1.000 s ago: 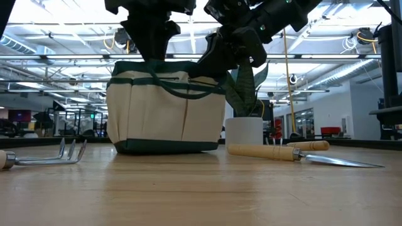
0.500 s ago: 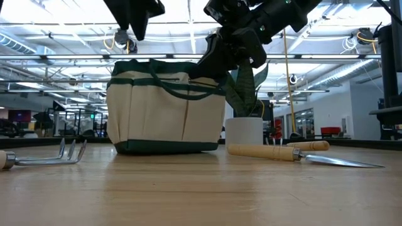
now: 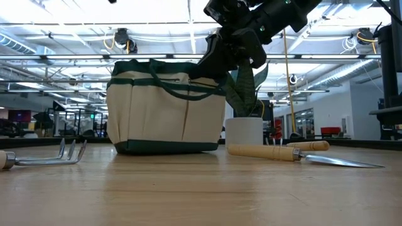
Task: Pick & Place Garden tools in Gardening bag
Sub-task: Put the brown trowel into the white gardening bag
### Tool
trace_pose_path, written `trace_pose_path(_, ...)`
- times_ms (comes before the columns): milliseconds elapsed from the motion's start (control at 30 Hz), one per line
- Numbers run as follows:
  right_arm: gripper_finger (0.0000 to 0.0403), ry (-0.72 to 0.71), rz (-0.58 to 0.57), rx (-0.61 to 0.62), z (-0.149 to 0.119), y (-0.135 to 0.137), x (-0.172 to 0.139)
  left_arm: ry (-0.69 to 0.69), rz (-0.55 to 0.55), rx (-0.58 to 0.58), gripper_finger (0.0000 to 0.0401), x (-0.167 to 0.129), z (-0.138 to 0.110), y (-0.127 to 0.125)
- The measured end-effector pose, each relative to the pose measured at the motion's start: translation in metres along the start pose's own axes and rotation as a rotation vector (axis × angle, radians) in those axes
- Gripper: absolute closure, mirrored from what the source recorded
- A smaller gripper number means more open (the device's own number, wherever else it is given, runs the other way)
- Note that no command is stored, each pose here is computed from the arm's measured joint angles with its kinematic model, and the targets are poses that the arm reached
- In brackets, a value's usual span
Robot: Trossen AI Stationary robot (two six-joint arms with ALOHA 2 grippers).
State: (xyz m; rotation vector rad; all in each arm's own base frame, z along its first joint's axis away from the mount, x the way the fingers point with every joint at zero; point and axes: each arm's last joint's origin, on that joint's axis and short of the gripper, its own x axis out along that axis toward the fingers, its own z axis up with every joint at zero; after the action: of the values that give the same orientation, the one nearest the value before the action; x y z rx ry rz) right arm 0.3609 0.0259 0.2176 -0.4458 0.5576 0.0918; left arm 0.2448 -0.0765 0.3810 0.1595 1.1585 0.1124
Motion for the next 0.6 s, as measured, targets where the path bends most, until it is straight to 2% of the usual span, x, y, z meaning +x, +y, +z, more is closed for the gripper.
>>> trace_pose_path(100,0.0403,0.000,0.000,0.000,0.000,0.000,0.000,-0.097,-0.017,-0.077,0.0249,-0.002,-0.015,-0.011)
trace_pose_path(200,0.0403,0.000,0.000,0.000,0.000,0.000,0.000,-0.162,-0.071,-0.179,0.0249,0.009,-0.032,-0.026)
trace_pose_path(467,0.0403,0.000,0.000,0.004,0.000,0.000,0.000,-0.213,-0.149,-0.270,0.0249,0.078,-0.071,-0.068)
trace_pose_path(600,0.0403,0.000,0.000,0.030,0.000,0.000,0.000,-0.285,-0.225,-0.336,0.0249,0.106,-0.084,-0.083)
